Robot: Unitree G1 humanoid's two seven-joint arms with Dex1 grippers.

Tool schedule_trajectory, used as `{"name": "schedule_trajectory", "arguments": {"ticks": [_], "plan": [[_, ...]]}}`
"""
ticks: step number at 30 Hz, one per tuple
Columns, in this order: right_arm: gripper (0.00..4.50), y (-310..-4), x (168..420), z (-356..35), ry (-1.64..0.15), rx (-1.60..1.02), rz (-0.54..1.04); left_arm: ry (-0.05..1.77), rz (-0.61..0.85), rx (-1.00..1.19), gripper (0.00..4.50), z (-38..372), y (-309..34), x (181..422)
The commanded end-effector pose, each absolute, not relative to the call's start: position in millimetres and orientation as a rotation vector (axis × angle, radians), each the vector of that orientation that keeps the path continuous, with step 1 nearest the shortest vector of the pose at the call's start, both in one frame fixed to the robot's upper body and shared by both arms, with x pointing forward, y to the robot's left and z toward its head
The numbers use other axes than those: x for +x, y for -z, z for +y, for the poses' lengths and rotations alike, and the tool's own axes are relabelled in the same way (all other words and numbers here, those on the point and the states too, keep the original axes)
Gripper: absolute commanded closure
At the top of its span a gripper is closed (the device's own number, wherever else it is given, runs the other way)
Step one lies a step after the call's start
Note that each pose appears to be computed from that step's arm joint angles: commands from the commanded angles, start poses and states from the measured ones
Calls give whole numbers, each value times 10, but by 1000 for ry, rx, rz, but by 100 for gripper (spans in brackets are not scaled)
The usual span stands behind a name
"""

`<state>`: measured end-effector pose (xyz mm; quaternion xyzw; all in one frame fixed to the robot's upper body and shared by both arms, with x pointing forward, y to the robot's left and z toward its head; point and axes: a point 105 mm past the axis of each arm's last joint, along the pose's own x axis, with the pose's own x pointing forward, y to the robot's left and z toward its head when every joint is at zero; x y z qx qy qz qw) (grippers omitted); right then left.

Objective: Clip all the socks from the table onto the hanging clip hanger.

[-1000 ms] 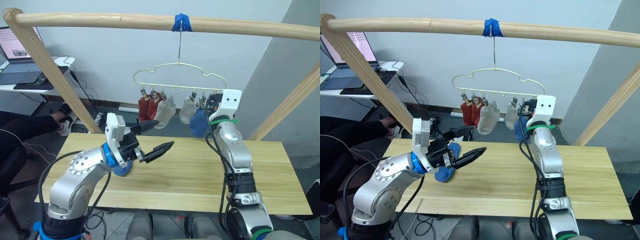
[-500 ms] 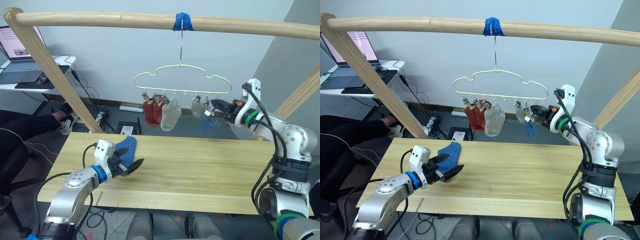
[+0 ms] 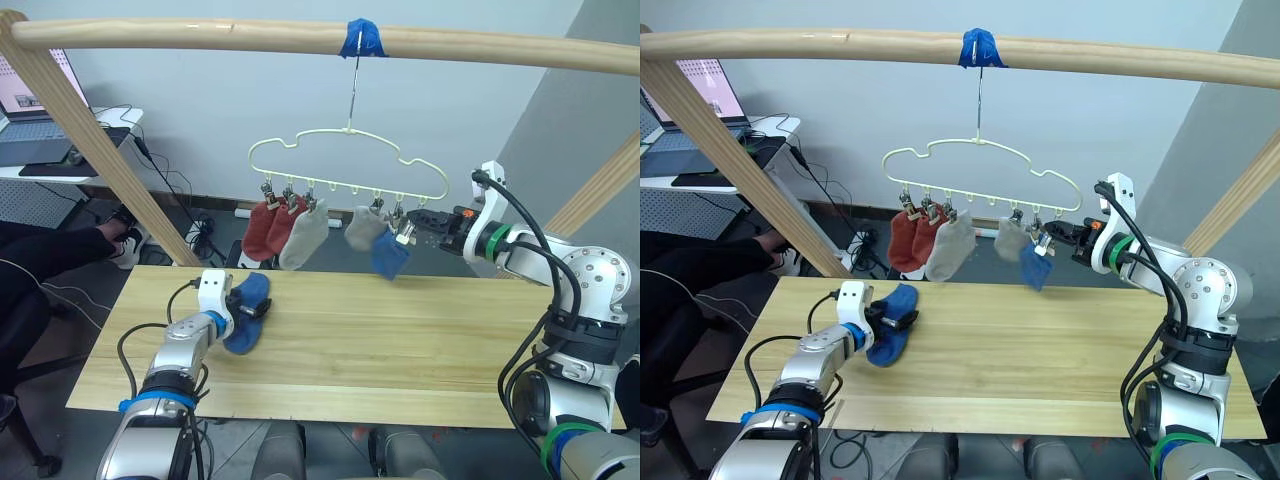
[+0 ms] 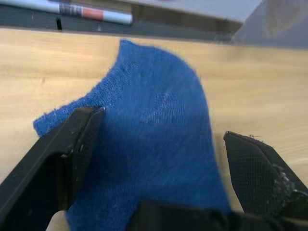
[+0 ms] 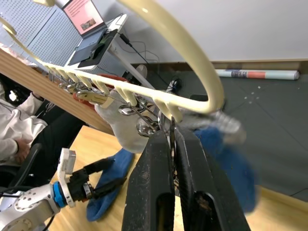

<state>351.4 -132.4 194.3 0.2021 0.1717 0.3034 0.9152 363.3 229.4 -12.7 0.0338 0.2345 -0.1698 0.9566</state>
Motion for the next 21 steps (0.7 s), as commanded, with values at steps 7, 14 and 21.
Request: {"name": "schedule_trajectory", "arguments": {"ticks": [7, 14, 21], "plan": [[450, -2050, 3477, -1337, -615, 419, 302, 456, 562, 246, 177, 2333, 284, 3459], [450, -2022, 3491, -1326, -610, 421, 306, 551, 495, 283, 363, 2182, 177, 3447], [450, -2029, 3435, -1329, -640, 411, 336, 852, 214, 218, 447, 1474, -447, 3344]]}}
